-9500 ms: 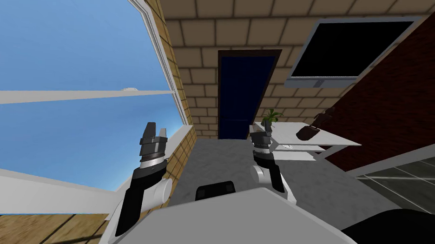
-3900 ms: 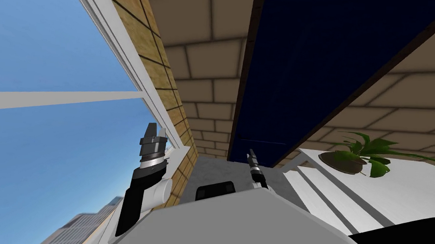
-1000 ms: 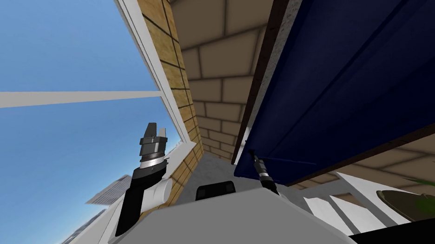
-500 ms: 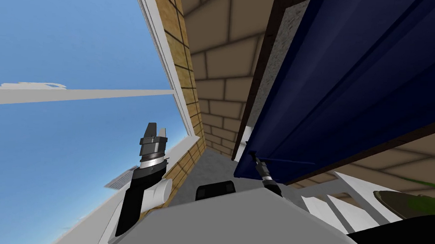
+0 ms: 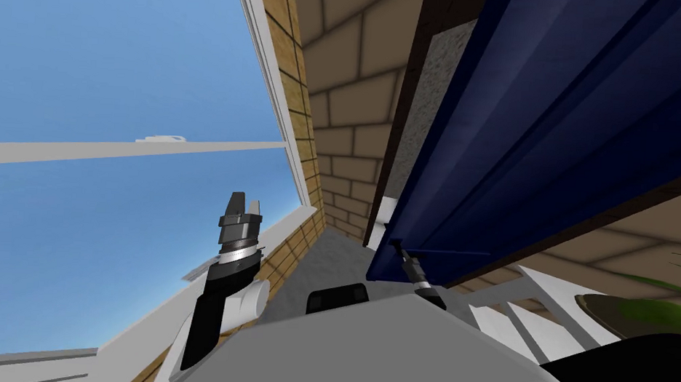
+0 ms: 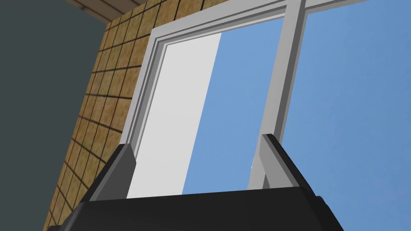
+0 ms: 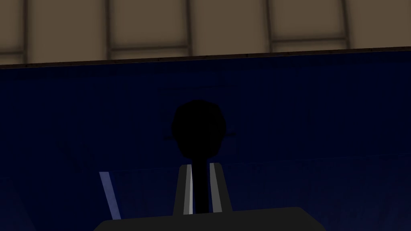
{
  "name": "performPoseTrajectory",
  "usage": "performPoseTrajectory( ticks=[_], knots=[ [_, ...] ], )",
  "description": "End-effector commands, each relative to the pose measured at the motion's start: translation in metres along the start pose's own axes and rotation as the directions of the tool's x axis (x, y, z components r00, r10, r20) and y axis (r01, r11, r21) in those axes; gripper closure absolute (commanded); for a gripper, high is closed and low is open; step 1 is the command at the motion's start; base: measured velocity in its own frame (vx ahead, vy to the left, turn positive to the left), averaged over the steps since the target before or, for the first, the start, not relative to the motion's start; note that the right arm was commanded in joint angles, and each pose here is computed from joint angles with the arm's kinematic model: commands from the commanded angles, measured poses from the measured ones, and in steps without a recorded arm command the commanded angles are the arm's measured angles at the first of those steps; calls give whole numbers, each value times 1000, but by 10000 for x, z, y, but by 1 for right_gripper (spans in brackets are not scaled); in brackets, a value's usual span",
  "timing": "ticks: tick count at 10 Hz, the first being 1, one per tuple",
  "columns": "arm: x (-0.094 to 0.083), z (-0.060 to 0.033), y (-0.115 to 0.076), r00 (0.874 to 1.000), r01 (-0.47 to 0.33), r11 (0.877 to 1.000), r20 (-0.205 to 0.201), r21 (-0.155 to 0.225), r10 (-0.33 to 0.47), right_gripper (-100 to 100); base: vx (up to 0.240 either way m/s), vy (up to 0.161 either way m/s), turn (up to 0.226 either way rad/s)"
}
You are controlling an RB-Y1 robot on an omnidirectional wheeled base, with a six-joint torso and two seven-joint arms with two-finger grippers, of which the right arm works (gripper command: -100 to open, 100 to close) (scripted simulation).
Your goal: Pull the door open
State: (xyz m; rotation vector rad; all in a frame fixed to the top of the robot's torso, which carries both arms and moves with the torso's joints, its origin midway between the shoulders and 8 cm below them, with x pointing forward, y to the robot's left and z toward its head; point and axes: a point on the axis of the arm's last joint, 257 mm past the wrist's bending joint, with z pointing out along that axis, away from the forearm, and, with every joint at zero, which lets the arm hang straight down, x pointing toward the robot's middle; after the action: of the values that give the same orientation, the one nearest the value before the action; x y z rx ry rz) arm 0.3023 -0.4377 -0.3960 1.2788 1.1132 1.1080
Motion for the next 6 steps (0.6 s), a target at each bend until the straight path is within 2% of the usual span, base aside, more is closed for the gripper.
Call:
performPoseTrajectory(
  ticks=[1,4,6],
  knots=[
    [-22,-70,8,1000,1,1000,-11,-5,-1,100,-260,-66,189],
    [-59,-176,16,1000,2,1000,-28,-7,-2,100,-200,-47,142],
    [-93,-278,25,999,3,1000,-44,-8,-3,100,-193,-37,164]
  ],
)
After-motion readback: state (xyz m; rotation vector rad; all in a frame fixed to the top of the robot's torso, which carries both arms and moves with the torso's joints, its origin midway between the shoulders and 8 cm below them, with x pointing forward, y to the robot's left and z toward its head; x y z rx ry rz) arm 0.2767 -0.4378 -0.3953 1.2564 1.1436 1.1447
